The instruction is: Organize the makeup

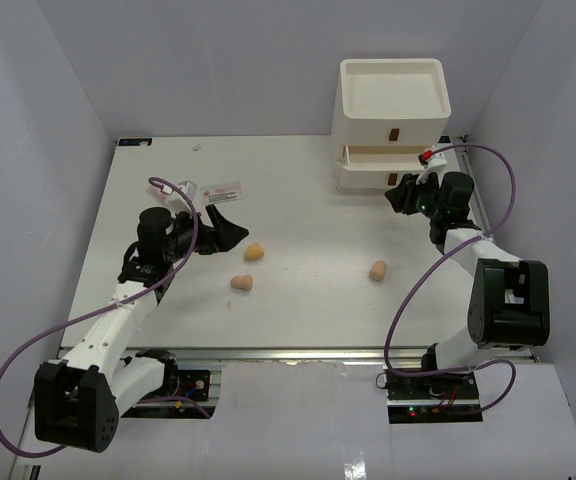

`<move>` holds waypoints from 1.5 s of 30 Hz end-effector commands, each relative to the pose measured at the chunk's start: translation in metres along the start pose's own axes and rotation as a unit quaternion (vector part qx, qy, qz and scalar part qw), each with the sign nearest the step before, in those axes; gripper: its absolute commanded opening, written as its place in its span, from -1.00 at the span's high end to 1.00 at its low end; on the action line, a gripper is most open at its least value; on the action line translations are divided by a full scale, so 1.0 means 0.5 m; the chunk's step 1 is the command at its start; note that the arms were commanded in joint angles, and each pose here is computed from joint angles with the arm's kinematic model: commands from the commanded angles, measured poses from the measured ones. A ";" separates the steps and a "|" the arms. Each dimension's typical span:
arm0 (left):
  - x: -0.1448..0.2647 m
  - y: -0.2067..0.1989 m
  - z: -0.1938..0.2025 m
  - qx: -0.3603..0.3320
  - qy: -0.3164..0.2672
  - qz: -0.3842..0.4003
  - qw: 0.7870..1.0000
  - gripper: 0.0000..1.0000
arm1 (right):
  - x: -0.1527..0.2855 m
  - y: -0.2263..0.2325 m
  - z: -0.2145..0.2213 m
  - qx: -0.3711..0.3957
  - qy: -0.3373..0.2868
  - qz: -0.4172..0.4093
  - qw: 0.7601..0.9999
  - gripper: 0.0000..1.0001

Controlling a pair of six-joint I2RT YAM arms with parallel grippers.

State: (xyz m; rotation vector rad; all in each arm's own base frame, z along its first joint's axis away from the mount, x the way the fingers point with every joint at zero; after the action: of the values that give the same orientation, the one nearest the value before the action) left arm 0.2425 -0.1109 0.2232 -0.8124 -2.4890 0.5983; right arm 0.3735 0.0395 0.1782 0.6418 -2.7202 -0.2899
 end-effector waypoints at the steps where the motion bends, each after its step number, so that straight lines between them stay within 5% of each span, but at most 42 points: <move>1: 0.014 -0.010 -0.004 -0.010 -0.014 0.014 1.000 -0.96 | 0.026 0.016 -0.023 0.023 0.006 -0.015 1.000 -0.11; 6: 0.018 -0.017 -0.007 -0.012 -0.018 0.025 0.999 -0.96 | 0.072 0.044 -0.035 0.071 0.021 -0.051 0.996 -0.24; 10: 0.021 -0.022 -0.008 -0.014 -0.019 0.033 0.999 -0.96 | 0.115 0.080 -0.013 0.149 0.074 -0.160 0.973 -0.29; 13: 0.024 -0.026 -0.007 -0.015 -0.019 0.042 0.999 -0.96 | 0.165 0.138 0.009 0.232 0.082 -0.336 0.909 -0.43; 16: 0.023 -0.028 -0.004 -0.013 -0.016 0.048 0.999 -0.96 | 0.196 0.149 0.060 0.297 0.109 -0.408 0.857 -0.54; 19: 0.023 -0.028 -0.003 -0.012 -0.014 0.051 0.999 -0.96 | 0.198 0.129 0.090 0.347 0.161 -0.432 0.817 -0.44; 45: 0.018 -0.022 -0.001 -0.008 -0.011 0.043 0.999 -0.96 | 0.102 0.081 0.206 0.424 0.338 -0.306 0.782 -0.09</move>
State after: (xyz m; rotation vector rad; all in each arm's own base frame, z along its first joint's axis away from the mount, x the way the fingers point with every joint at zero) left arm 0.2323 -0.1140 0.2285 -0.9055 -2.4797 0.6236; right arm 0.2673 0.0675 0.1137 1.6207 -1.7254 0.8575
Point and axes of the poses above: each gripper's point midway between its finger pads, its own x axis back along the fingers, its own y axis along the line the jaws close on, z = x × y, the point moved 8 cm from there along x, back along the fingers, and after that the axes turned 6 degrees about -x, right-handed, at the moved point
